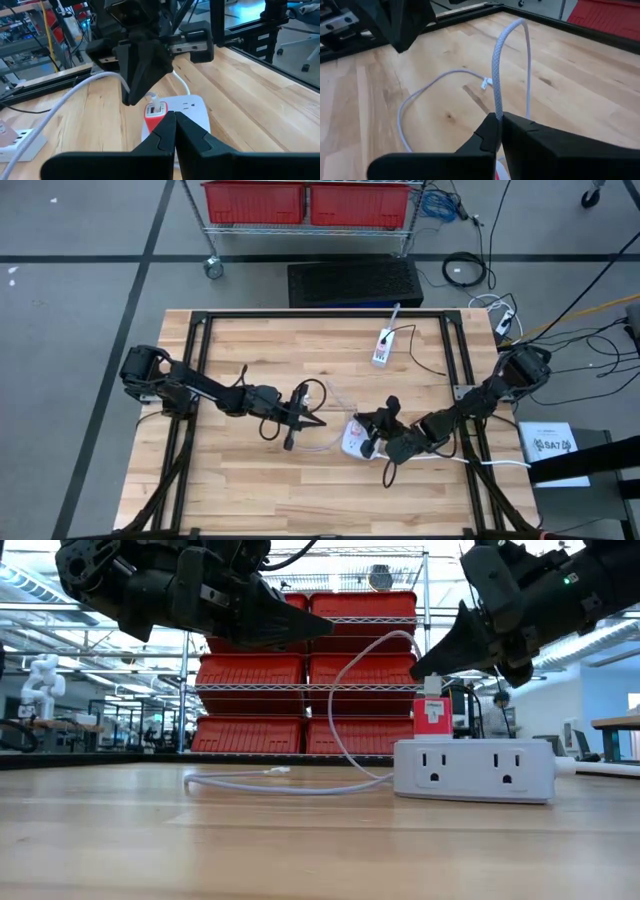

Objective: Insert USB
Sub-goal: Insert the white charger cable into the center orange charger adapter

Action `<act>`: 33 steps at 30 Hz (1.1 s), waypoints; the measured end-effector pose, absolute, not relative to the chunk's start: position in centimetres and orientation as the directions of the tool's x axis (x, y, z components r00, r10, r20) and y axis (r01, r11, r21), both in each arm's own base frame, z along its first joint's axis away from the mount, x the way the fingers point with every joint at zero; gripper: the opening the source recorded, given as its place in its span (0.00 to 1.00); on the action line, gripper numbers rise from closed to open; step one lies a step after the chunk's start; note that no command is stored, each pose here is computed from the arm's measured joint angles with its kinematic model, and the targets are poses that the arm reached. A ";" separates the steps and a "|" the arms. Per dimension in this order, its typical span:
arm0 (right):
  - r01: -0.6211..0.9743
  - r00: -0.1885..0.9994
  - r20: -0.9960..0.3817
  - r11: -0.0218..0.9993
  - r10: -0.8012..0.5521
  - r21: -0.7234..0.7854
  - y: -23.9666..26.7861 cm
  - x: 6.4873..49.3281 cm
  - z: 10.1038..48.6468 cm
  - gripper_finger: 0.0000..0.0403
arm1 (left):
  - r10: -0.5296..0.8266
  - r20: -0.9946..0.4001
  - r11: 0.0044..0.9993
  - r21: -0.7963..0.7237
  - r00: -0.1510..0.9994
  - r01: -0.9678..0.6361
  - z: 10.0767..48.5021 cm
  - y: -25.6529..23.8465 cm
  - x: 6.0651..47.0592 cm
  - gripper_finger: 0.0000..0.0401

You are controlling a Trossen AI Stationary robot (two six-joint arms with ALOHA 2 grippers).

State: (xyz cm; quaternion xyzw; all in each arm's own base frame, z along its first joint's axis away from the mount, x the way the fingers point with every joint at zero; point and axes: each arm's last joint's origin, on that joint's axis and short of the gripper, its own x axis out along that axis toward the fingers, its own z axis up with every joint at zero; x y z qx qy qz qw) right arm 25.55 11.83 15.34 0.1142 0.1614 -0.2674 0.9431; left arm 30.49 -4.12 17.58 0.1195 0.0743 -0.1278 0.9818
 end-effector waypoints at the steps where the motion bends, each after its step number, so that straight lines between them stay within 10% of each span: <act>1: 0.537 0.806 -0.370 0.833 -0.462 0.129 11.9 25.6 15.2 0.00 | -0.231 -0.177 0.939 0.216 0.957 0.267 17.6 -4.1 30.5 0.02; 33: 0.475 0.852 -0.333 0.863 -0.403 0.171 12.2 26.1 15.9 0.24 | -0.227 -0.180 0.940 0.216 0.957 0.264 17.5 -4.1 30.5 0.02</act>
